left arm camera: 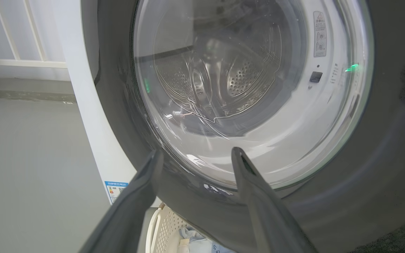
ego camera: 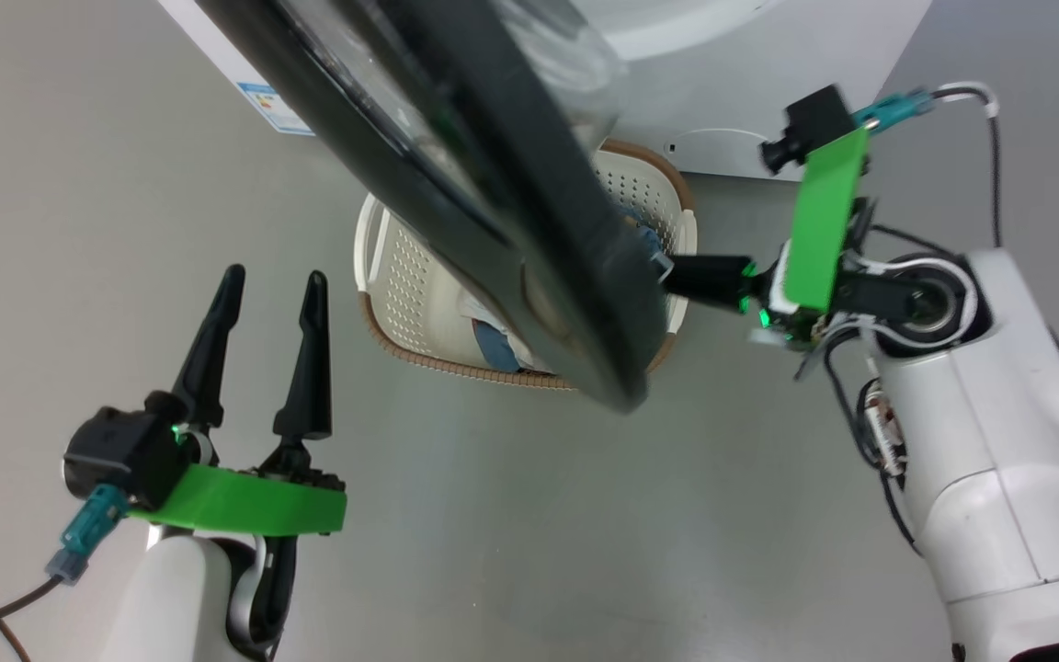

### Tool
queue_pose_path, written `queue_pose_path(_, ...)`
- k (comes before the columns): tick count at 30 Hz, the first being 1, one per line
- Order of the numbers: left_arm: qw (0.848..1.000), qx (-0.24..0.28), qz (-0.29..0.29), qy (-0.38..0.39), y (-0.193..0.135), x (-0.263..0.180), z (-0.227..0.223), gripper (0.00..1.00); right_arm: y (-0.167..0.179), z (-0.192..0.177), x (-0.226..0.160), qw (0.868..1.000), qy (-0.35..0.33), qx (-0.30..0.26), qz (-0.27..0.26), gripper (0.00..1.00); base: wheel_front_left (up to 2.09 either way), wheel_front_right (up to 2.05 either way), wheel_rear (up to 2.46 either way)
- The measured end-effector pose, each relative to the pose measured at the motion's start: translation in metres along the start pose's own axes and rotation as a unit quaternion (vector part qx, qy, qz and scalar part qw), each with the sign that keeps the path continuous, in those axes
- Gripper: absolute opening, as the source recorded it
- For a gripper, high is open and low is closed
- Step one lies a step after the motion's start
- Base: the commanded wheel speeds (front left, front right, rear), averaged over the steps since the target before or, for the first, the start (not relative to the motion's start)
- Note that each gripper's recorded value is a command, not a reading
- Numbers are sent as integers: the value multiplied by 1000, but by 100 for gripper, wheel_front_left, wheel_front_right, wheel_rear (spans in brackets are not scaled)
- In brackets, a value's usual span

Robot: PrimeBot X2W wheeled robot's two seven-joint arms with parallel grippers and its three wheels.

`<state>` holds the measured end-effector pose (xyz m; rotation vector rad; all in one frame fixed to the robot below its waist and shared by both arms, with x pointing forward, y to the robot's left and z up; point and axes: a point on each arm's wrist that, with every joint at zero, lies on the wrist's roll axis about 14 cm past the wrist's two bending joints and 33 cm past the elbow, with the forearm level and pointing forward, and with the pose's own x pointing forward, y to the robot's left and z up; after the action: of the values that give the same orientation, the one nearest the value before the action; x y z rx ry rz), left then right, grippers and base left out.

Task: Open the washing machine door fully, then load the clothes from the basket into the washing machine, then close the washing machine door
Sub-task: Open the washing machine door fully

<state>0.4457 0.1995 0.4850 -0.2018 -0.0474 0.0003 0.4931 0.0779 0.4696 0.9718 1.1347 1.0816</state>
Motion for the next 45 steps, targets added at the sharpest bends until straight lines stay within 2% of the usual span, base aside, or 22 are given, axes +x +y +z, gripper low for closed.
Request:
queue_pose_path(14, 1000, 1, 9, -4, 5, -5, 4, 100, 11, -54, 41, 997, 74, 4, 18, 0, 0, 0, 0)
queue_pose_path(23, 1000, 2, 13, -11, 8, -7, 10, 100, 13, -72, 51, 996, 89, 14, 18, 0, 0, 0, 0)
queue_pose_path(35, 1000, 4, 21, -15, 12, -17, 16, 100, 18, -77, 54, 997, 75, 17, 11, 0, 0, 0, 0)
queue_pose_path(45, 999, 9, 33, -7, 16, -38, 15, 100, 14, -76, 26, 999, 9, 47, 0, 0, 0, 0, 0)
